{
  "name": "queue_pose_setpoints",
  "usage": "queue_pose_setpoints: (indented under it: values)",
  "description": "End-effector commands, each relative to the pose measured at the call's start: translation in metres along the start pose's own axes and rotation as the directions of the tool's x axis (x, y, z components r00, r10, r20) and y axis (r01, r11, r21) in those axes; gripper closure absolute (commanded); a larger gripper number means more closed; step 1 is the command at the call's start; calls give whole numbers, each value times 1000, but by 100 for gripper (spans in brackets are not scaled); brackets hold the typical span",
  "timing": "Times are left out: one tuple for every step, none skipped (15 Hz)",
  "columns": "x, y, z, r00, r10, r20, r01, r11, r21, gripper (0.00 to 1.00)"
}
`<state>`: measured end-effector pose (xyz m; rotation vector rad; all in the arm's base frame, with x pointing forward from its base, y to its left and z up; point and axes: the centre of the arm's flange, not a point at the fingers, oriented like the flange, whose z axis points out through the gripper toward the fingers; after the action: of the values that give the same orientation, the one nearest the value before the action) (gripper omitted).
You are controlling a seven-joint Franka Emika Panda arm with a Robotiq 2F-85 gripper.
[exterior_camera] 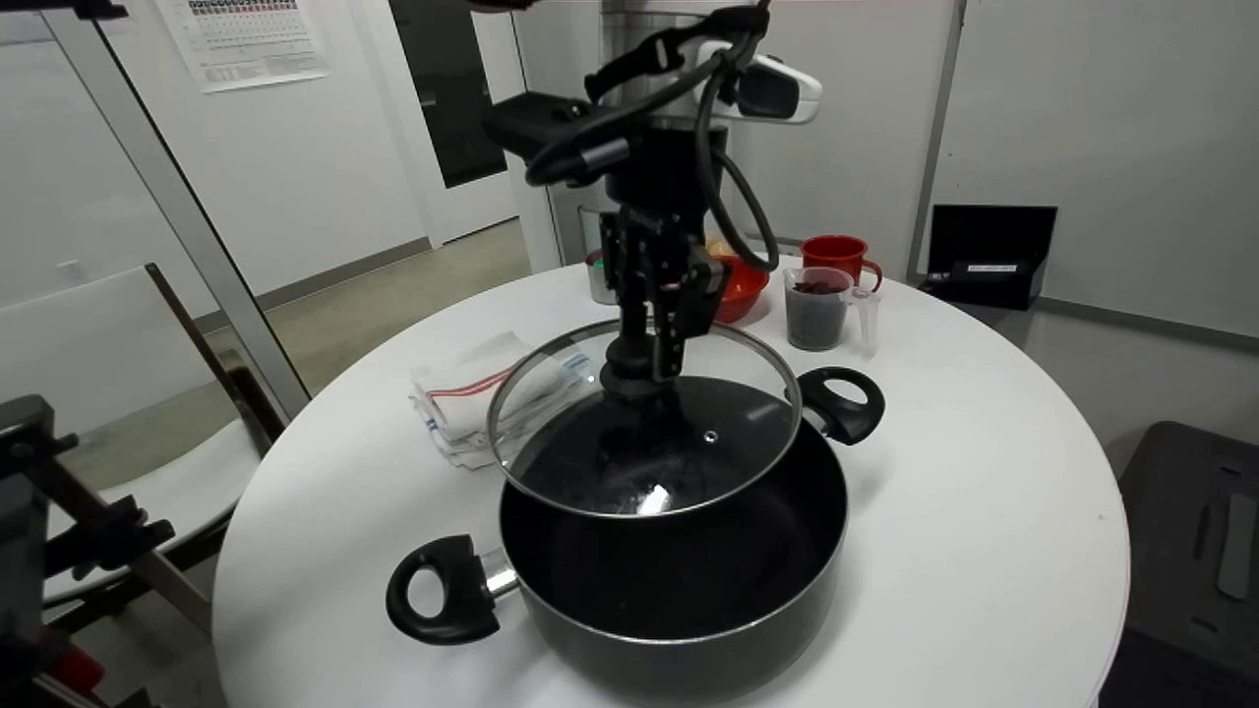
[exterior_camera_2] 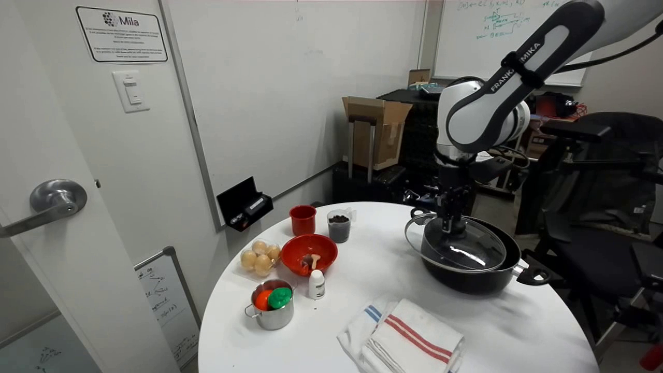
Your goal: Pick up the lid and cover the pot
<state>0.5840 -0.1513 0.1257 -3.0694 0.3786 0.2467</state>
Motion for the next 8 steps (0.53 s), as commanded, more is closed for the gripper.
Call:
queue_pose_setpoints:
  values:
    - [-19,9,-11,996,86,-24,-86,996,9,76]
    - [-21,12,-9,995,101,-23,-101,995,9,76]
    - [-22,15,-8,993,117,-23,-117,993,10,76]
    - [-23,17,-7,991,129,-25,-129,992,12,76]
    - [-24,20,-6,990,141,-25,-141,990,17,76]
    - [-25,22,-6,988,154,-26,-153,988,21,76]
    - [-26,25,-5,986,163,-27,-162,986,29,76]
    - [-26,27,-5,985,171,-28,-170,985,38,76]
